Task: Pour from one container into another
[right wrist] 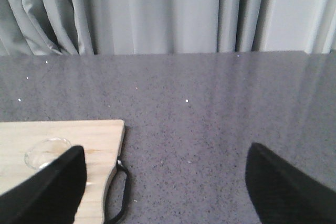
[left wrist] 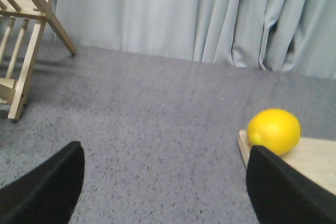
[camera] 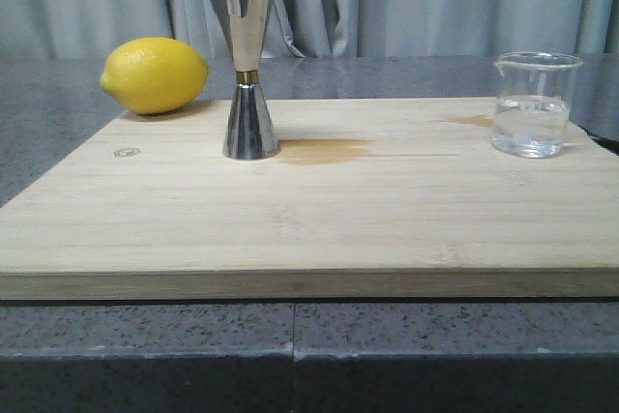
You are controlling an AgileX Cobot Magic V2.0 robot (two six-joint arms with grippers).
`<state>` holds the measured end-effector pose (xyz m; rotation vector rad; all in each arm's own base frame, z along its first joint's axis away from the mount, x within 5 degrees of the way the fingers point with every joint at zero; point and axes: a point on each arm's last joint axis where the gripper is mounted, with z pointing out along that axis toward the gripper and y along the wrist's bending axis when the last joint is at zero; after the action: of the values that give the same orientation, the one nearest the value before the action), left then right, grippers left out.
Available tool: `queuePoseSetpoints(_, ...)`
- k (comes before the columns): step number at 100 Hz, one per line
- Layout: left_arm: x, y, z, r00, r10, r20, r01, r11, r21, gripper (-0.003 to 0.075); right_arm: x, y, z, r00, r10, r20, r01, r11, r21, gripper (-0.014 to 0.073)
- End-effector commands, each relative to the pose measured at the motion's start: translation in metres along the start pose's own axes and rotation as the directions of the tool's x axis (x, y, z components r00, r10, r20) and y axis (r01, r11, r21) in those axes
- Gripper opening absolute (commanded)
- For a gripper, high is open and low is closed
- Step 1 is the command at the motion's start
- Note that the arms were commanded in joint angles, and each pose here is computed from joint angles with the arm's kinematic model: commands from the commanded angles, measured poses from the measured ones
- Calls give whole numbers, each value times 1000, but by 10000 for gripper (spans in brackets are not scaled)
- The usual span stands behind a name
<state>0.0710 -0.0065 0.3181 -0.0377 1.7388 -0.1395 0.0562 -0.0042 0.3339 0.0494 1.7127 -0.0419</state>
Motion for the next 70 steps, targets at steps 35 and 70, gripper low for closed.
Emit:
queuePoseSetpoints(35,-35,-35,32,947,229,-224,-141,926,350,587,-29,0,28,989,-3,-150,5,1000,13,575)
queuePoseSetpoints(70,-19,-59,87,912,239,-332,-9,823,568,587,-27,0,33,985,-3,-171,5,1000,13,575)
